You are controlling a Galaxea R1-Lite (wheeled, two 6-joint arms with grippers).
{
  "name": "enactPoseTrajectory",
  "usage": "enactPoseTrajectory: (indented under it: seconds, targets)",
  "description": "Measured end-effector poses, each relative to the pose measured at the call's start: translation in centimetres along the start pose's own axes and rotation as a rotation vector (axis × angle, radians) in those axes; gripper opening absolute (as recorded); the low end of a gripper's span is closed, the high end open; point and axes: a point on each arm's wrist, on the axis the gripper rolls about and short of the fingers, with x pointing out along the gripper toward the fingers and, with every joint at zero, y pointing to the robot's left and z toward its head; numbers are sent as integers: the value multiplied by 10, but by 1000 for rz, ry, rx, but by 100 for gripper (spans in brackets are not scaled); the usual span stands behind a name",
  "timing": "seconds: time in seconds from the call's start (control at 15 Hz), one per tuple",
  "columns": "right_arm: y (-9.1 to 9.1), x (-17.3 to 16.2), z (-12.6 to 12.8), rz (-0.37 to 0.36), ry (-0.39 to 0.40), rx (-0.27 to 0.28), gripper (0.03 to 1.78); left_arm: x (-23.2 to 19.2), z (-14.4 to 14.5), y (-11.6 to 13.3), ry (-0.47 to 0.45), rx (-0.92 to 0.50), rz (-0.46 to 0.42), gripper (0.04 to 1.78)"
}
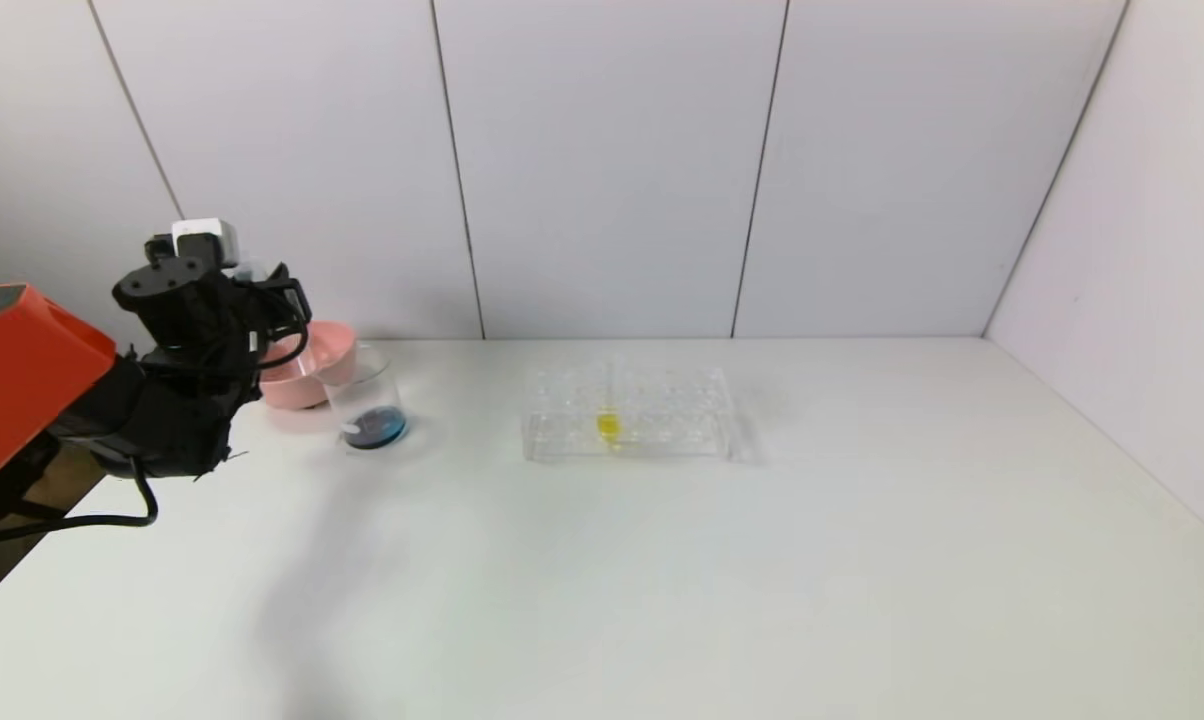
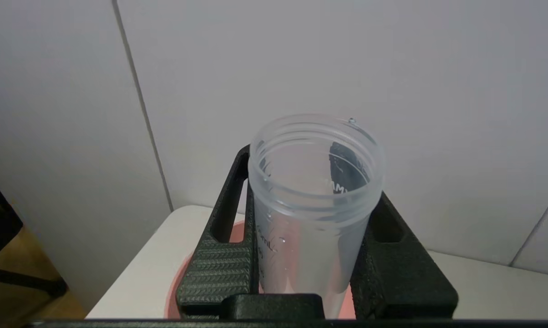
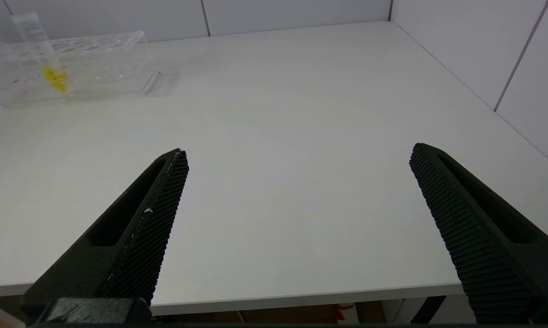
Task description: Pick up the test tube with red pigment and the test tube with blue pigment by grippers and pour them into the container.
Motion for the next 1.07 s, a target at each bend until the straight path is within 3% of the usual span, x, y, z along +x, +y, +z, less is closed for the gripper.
enactPoseTrajectory:
  seconds: [0.4,0.6,0.73,0.87,1.07]
  targets:
    - [0,0,0,0,0,0,177,28,-31,0,56,20,15,54]
    - [0,0,0,0,0,1,177,29,-35,0,57,21,21,63]
    - [0,0,0,0,0,0,177,29,-35,0,57,19,21,84]
    - [0,0,0,0,0,0,177,29,-34,0,54,16,21,117]
    - [0,0,0,0,0,1,177,29,-24,-4,36,1,-42,156]
